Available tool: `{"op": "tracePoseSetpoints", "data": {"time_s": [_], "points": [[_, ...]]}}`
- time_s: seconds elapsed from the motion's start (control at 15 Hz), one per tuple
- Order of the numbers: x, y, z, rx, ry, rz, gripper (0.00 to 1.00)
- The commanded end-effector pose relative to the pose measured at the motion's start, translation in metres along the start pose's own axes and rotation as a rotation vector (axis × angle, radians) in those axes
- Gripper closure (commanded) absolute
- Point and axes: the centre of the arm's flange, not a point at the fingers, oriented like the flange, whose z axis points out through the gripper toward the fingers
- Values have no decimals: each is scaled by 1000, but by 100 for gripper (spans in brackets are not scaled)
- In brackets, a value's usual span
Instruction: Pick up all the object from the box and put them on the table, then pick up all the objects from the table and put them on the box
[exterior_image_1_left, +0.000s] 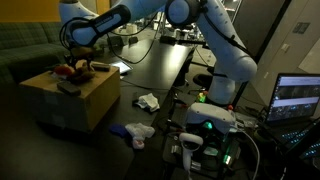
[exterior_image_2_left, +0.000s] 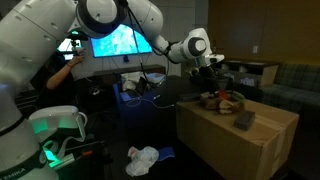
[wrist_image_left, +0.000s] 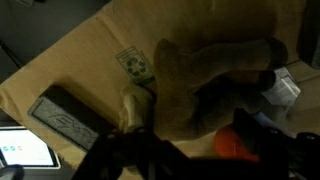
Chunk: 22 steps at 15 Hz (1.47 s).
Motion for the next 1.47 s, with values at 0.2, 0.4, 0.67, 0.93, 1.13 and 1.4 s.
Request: {"op": "tracePoseSetpoints", "data": {"time_s": [0.2,0.4,0.67,0.93,1.13,1.4], "points": [[18,24,-21,-8,38,-19,0],[22,45,-9,-29,81,-45,0],[29,73,8,-28,120,-149,0],[30,94,29,-24,143,-280,0],[29,108,46,-38,139,-337,0],[28,130,63,-48,131,-358,0]]}}
